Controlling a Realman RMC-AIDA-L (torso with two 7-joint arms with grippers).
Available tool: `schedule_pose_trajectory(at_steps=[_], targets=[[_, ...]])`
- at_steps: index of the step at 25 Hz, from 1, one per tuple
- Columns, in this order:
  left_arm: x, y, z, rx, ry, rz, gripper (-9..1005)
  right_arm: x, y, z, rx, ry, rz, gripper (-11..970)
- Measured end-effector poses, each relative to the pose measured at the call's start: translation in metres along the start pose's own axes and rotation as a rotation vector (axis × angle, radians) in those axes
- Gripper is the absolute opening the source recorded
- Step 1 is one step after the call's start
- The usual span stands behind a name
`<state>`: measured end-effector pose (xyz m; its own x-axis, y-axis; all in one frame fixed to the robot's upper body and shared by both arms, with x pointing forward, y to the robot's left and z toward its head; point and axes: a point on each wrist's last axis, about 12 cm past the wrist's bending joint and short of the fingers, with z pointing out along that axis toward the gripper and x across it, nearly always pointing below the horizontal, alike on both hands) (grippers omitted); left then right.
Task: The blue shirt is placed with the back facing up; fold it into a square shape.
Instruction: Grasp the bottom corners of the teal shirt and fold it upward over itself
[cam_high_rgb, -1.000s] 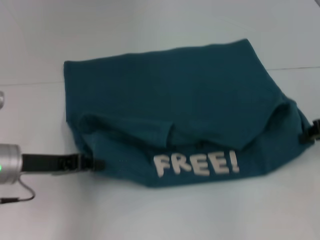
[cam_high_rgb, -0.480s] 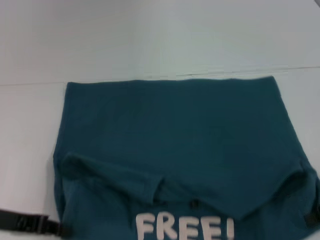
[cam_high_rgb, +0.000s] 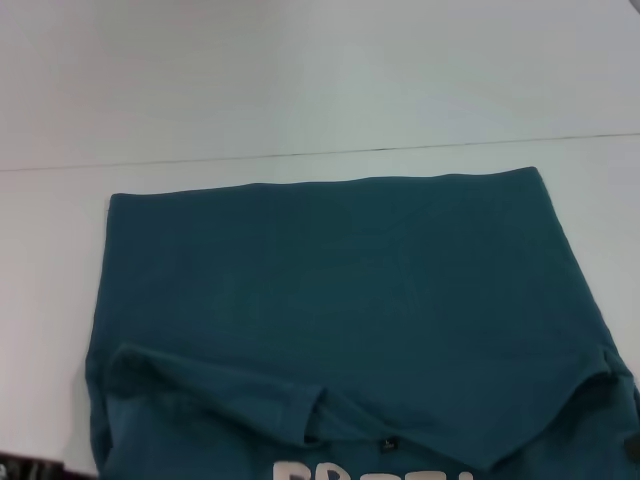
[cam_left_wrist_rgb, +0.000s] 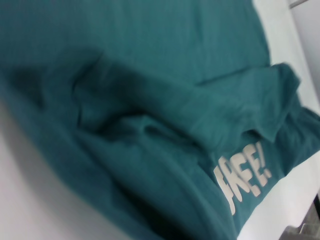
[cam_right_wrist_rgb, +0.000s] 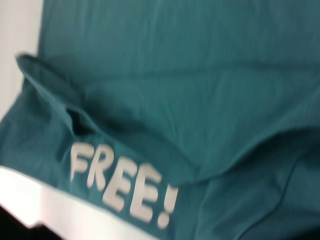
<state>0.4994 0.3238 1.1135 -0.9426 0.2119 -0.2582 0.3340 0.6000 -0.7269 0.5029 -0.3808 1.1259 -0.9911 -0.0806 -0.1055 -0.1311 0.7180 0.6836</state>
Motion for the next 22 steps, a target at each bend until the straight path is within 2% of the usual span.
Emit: schedule_pose_trajectory(at_steps=[5,12,22], targets=[[-0.018,-0.003,-0.021,-0.013,-0.046,0.008,35,-0.009,0.001,-0.023,-0.040,-0.117,-0.005,38],[-0.048,-0.014,-0.030,-0.041,-0.061,0.018,35,-0.022,0.003,-0.046,-0.055,-0.240,-0.005,38],[-0.058,-0.012,-0.053,-0.052,-0.197,-0.004,35,-0.022,0.000,-0.079,-0.109,-0.434,0.002,38]])
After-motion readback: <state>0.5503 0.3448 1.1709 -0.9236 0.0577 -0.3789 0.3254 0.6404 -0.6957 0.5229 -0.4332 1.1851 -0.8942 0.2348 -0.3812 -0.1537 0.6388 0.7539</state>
